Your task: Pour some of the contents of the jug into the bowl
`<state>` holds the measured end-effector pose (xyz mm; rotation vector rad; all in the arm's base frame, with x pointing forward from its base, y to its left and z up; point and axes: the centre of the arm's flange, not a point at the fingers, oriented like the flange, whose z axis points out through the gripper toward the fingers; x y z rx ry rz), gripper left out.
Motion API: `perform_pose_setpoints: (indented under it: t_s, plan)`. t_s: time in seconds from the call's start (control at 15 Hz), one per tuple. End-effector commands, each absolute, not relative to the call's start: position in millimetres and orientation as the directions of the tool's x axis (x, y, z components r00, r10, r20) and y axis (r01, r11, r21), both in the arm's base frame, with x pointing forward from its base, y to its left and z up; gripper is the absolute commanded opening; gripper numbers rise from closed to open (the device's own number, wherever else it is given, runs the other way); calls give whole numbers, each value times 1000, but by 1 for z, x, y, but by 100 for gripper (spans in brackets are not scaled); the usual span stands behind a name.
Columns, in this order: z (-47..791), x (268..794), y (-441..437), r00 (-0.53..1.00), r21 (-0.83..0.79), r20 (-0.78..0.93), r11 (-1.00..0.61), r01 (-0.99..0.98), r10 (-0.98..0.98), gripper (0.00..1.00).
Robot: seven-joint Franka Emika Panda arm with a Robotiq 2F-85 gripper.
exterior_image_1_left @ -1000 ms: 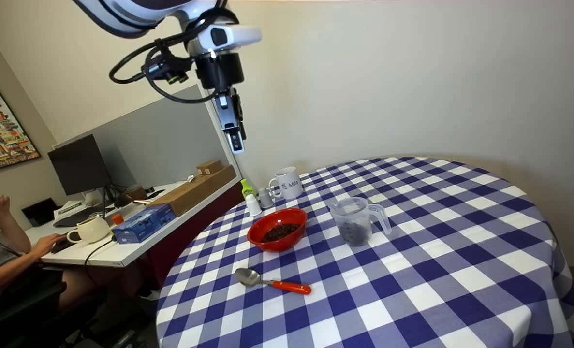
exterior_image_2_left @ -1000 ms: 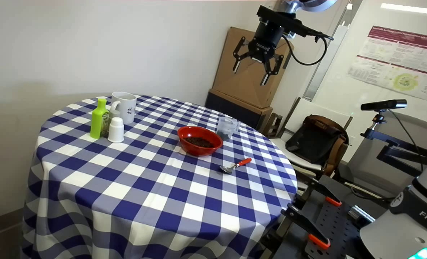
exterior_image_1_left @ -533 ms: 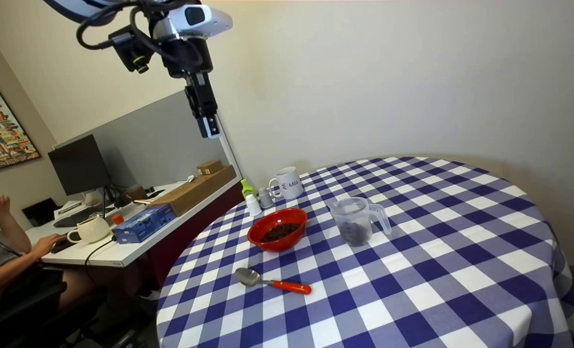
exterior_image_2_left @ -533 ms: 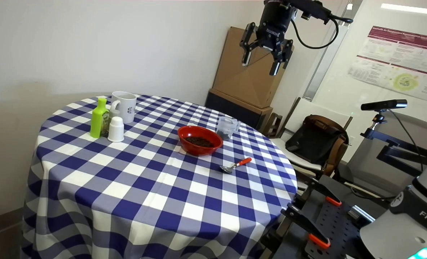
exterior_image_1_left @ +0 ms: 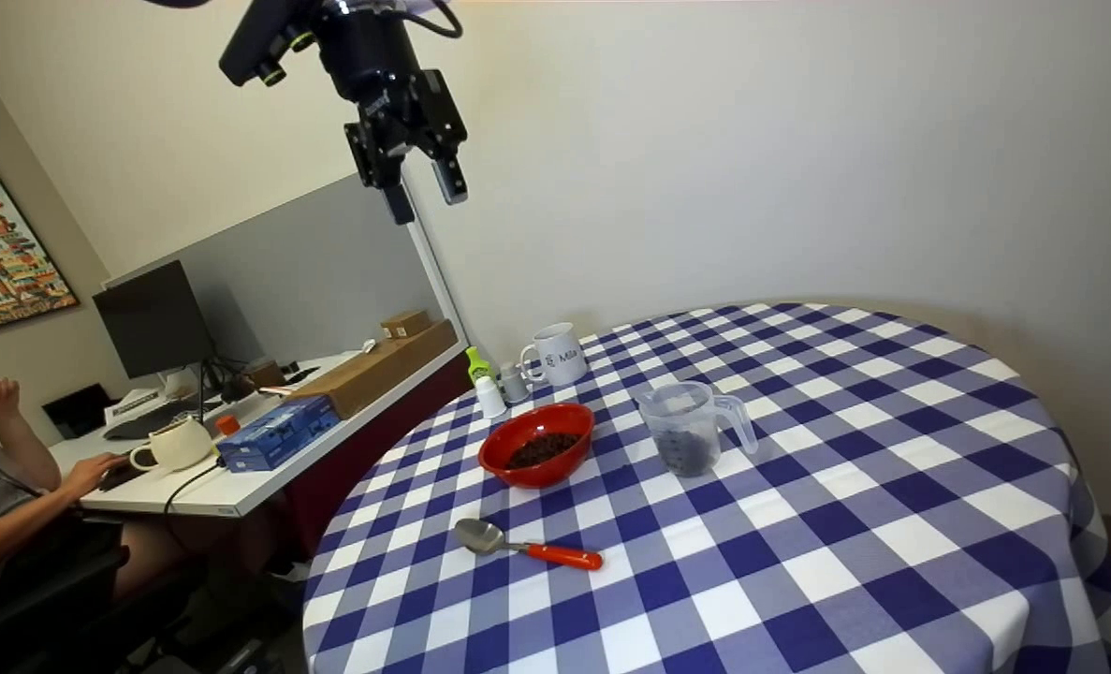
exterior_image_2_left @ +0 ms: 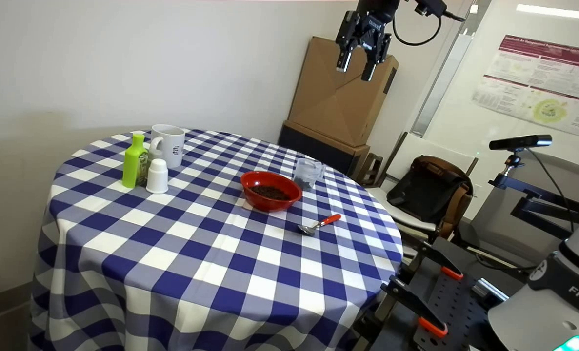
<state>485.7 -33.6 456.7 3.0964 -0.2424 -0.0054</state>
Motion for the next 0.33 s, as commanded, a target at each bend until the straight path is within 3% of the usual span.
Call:
perform_pose_setpoints:
  t_s: [0.0,0.27]
  plan:
    - [460,487,-35,992,35,6,-992,-123,-123,100]
    - [463,488,-36,996,34,10,-995,-89,-89,100]
